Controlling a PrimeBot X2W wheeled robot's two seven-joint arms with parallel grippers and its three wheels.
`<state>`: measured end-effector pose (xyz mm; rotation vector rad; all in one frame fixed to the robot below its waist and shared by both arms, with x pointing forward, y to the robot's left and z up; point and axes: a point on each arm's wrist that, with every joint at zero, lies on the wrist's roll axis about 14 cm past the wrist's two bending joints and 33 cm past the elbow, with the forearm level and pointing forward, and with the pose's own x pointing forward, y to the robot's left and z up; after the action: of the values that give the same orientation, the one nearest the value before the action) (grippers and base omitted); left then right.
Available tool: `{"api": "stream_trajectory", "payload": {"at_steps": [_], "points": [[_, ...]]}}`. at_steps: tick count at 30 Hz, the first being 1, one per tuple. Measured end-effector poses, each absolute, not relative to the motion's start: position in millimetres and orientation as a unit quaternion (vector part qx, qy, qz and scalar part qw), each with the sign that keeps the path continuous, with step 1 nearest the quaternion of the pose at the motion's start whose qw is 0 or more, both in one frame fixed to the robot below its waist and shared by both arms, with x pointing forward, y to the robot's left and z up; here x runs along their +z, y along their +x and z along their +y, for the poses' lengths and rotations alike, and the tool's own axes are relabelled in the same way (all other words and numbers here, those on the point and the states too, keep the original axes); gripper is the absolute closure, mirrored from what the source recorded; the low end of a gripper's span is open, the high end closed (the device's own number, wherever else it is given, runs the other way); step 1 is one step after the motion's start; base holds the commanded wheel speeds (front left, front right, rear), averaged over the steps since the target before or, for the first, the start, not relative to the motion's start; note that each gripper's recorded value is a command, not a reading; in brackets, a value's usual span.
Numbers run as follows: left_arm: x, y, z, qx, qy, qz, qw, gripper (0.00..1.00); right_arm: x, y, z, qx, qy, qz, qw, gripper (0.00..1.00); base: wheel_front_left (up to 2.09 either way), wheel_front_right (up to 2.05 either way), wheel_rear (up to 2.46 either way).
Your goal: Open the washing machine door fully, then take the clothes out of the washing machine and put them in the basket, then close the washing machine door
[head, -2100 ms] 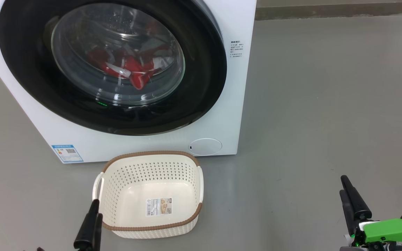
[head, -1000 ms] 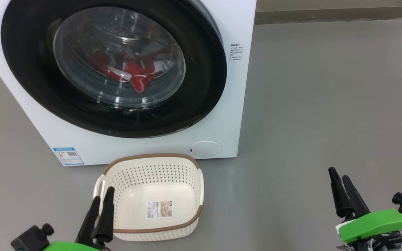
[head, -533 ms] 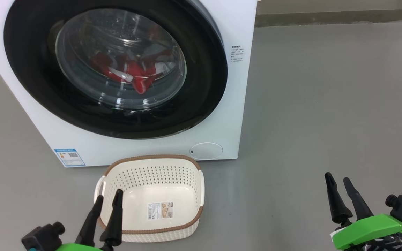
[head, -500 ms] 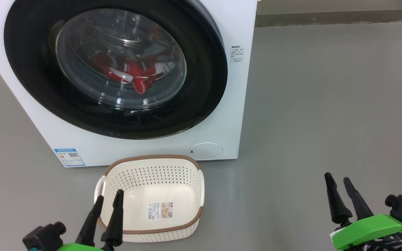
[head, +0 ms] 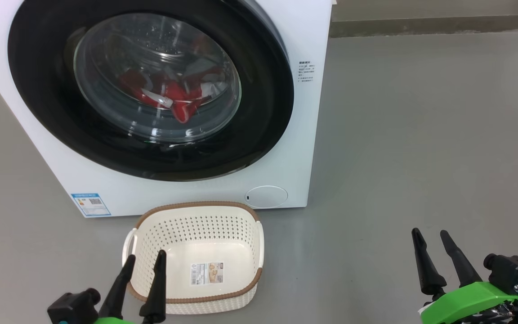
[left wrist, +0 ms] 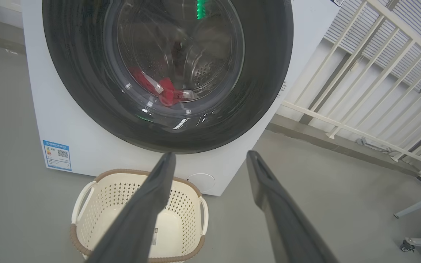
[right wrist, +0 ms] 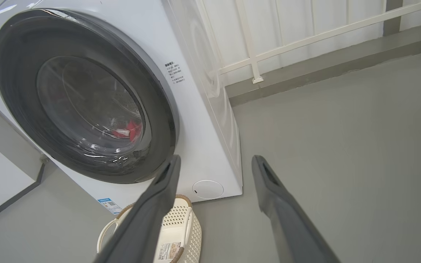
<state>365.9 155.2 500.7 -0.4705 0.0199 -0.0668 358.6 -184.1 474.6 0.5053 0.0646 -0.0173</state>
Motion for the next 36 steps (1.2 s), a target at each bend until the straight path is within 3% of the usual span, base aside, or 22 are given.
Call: {"api": "stream_trajectory", "payload": {"at_steps": [36], "points": [[492.7, 359.4, 149.8, -0.038, -0.057, -0.009, 0.998, 0.0, 475.0, 351.4, -178.0, 0.022, 0.077, 0.013, 0.997, 0.0, 0.0, 0.0, 0.0]]}}
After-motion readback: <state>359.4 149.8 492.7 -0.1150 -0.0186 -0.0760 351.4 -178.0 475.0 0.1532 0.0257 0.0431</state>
